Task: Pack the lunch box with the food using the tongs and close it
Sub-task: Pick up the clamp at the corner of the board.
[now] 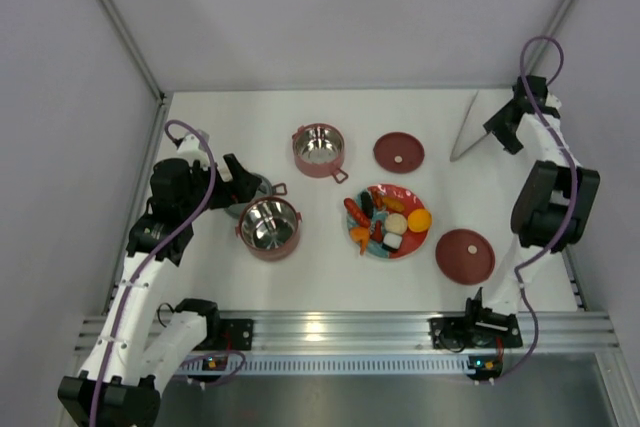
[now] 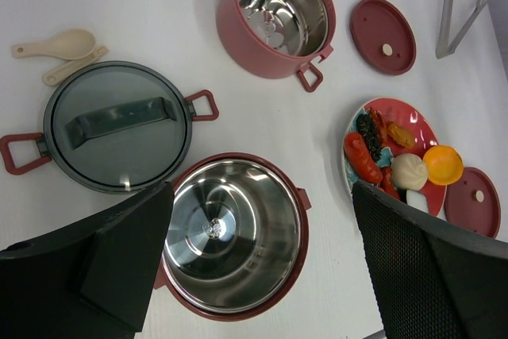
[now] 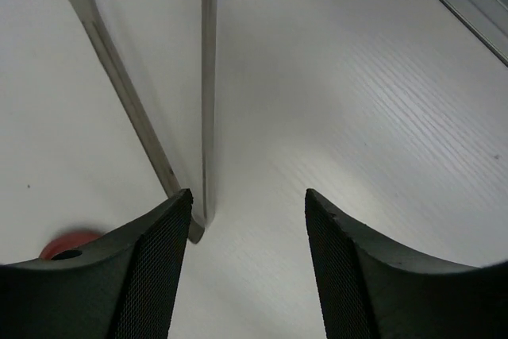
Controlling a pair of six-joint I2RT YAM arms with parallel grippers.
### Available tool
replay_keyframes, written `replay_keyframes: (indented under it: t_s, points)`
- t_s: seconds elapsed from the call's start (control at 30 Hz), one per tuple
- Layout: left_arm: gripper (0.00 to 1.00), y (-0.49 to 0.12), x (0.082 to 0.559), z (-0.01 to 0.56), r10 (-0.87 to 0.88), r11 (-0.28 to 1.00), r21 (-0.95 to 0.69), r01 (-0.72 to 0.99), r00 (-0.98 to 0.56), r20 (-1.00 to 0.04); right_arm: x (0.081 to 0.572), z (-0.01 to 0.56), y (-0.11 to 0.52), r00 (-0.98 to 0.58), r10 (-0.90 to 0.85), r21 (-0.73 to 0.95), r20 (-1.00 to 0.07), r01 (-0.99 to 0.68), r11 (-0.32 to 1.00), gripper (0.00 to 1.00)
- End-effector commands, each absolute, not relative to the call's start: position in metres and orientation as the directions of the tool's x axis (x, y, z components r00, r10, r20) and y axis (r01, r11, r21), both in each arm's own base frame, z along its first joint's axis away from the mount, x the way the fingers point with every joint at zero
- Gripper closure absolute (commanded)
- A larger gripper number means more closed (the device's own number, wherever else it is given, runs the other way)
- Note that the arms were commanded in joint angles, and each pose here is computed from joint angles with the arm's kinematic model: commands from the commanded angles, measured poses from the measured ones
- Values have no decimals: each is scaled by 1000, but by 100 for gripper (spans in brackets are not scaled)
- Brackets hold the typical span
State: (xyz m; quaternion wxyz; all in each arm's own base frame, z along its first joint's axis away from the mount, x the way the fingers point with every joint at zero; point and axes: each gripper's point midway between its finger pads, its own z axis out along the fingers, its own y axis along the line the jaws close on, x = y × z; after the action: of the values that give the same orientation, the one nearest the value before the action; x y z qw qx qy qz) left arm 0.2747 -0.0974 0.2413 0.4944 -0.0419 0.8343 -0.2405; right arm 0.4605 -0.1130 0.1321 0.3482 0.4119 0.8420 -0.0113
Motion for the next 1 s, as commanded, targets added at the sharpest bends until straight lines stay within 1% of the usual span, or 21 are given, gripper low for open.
replay_keyframes:
  t_s: [0.0,0.07,0.27,0.4,0.6,0.73,0.97]
  points:
    - [1,-100,280,262,-324,867,-450,212,-447,-834,487,135,-129,-403,712,270,-575,728,630,42]
    - [1,-100,279,263,-325,866,-452,213,-446,-834,496,131,-136,-398,714,250,-577,746,617,42]
    - [1,-100,279,265,-324,867,-448,216,-440,-838,528,123,-138,-365,757,289,-542,765,576,43]
    - [1,-102,280,266,-324,863,-452,223,-442,-836,543,124,-135,-364,752,288,-549,763,579,43]
    - [1,-103,280,266,-326,859,-458,227,-447,-833,544,109,-128,-382,739,233,-555,782,578,45]
    - [1,-104,280,266,-326,856,-462,233,-449,-832,538,99,-128,-396,721,166,-568,803,572,46]
    - [1,-106,279,265,-328,852,-467,237,-454,-829,539,84,-124,-422,705,125,-570,804,581,46]
